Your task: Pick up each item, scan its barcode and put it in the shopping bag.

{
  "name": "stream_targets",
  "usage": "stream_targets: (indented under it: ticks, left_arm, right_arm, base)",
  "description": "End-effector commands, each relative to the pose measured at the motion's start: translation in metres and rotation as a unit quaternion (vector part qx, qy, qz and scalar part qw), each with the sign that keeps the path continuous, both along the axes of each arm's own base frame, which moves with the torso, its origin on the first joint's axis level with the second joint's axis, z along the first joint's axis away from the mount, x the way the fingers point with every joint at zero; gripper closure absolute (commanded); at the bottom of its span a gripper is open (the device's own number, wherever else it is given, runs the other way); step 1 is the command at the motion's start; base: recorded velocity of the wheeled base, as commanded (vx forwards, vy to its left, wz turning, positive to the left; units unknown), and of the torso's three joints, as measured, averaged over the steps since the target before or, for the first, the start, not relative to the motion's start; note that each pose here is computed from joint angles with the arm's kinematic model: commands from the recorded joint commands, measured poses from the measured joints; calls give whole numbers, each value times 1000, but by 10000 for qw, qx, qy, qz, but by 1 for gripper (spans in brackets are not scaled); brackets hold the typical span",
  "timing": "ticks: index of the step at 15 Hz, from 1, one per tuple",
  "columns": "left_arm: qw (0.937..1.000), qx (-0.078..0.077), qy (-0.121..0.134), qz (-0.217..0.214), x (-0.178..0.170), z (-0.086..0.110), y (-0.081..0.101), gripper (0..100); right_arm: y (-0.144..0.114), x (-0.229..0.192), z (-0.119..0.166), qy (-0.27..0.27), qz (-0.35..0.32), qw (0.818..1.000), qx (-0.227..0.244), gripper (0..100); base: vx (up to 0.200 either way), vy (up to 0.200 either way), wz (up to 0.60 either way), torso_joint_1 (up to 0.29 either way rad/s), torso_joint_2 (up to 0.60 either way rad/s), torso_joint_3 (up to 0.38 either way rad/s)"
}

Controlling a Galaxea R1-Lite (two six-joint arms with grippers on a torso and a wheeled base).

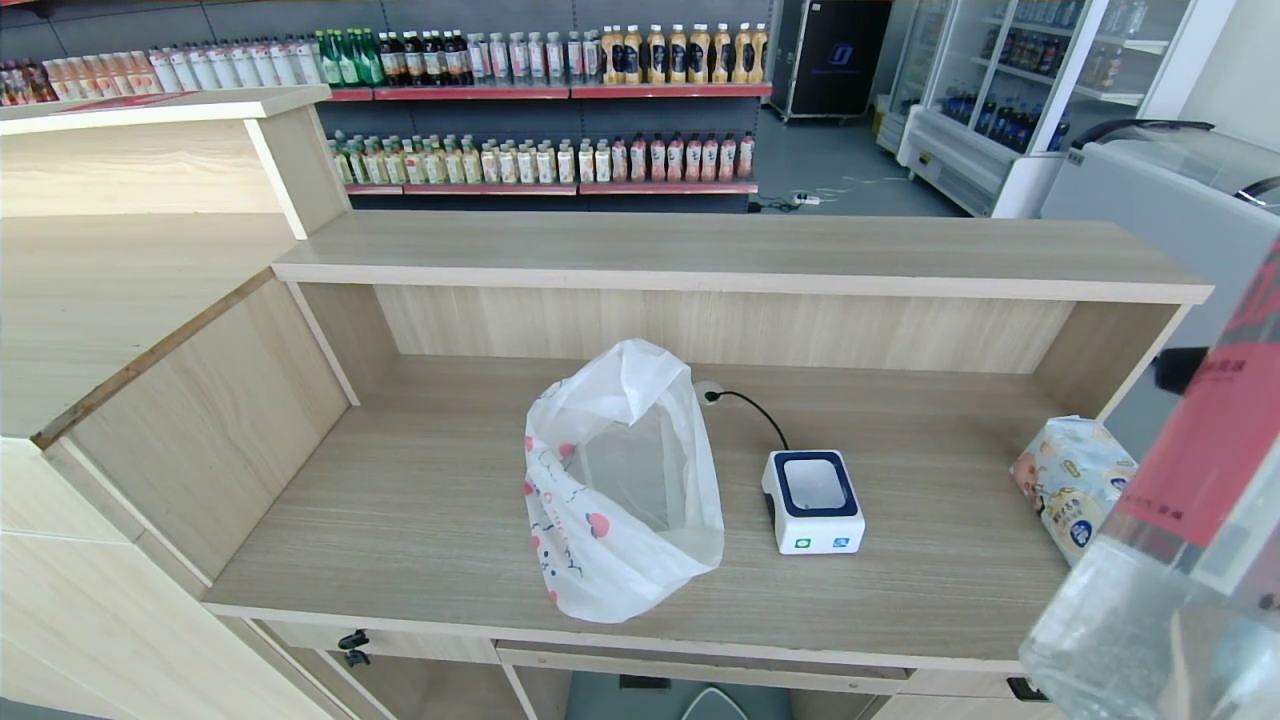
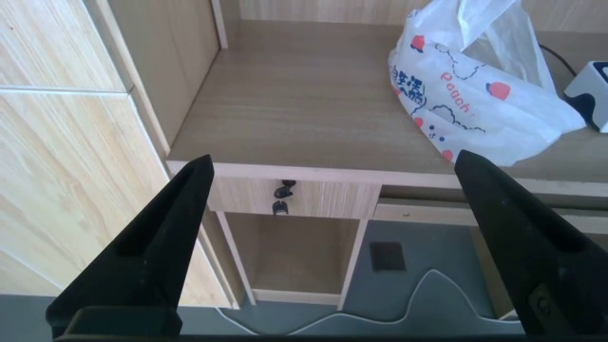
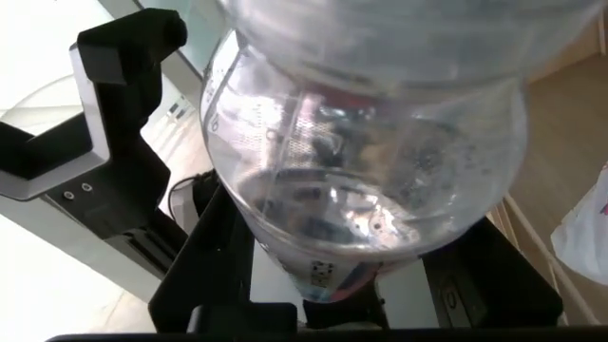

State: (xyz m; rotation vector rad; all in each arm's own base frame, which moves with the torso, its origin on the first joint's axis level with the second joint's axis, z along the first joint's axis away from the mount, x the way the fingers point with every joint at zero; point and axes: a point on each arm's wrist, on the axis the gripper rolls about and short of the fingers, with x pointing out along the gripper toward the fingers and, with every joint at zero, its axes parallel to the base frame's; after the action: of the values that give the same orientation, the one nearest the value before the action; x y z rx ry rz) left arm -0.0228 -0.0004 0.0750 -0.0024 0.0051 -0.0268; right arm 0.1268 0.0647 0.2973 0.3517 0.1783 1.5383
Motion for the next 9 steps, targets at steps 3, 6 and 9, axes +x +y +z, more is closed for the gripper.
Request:
stream_targets:
  ticks: [3,6,9]
  left_arm:
    - [10000,-4,5,4,0,0,0,0]
    - [10000,-4,5,-4,0,0,0,0]
    - [10000,-4,5,-4,0,0,0,0]
  right_arm:
    - [3,-1,-10,14,55,10000,-52,100]
    - [4,-1,-12,33,-200,9998,7,100]
    - [7,0,-12,35,-349,9994,63,100]
  base:
    - [0,0,0,0,0,0]
    - [0,0,0,0,0,0]
    - [0,0,0,0,0,0]
